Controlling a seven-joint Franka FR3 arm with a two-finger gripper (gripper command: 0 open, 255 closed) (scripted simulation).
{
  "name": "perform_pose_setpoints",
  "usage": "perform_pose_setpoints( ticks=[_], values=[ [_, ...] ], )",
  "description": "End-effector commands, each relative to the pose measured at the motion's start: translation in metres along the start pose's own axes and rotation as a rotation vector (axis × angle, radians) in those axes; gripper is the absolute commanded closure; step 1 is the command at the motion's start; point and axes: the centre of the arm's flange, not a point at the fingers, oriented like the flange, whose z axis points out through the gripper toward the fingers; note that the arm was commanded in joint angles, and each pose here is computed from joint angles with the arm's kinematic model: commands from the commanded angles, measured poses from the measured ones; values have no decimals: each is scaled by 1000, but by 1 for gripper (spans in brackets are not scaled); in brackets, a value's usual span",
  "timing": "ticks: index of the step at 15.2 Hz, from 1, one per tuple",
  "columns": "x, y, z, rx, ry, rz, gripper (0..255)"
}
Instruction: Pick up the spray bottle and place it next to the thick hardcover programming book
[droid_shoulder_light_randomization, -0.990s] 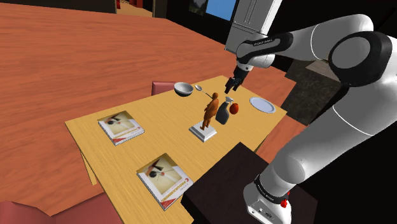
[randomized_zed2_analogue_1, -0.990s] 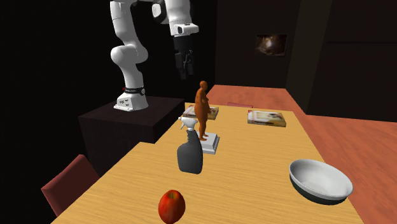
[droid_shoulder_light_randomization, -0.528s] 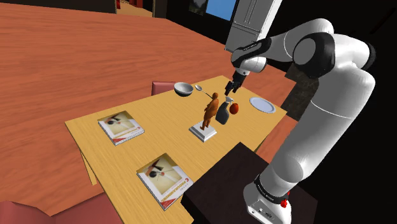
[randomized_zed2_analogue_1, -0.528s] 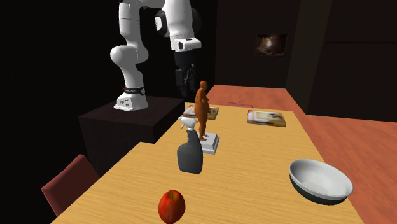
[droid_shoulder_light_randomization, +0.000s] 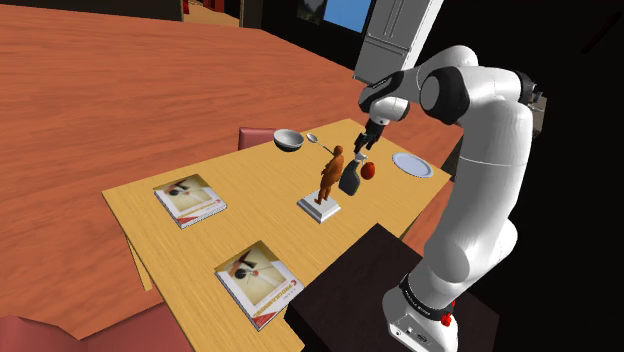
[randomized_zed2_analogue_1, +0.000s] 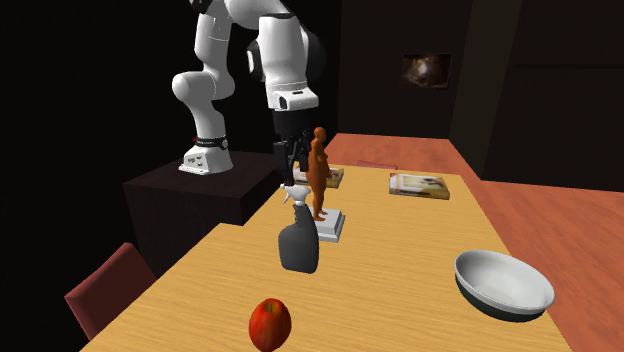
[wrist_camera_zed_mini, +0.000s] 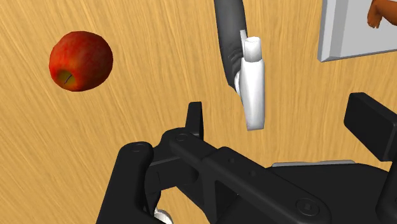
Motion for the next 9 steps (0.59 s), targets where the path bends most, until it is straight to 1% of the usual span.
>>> perform_pose_setpoints(
  ticks=[1, 7, 9],
  values=[
    [4, 7, 10, -1, 0, 2, 0],
    [4, 7, 45, -1, 0, 2, 0],
    [4, 7, 45, -1, 0, 2, 0]
  ],
)
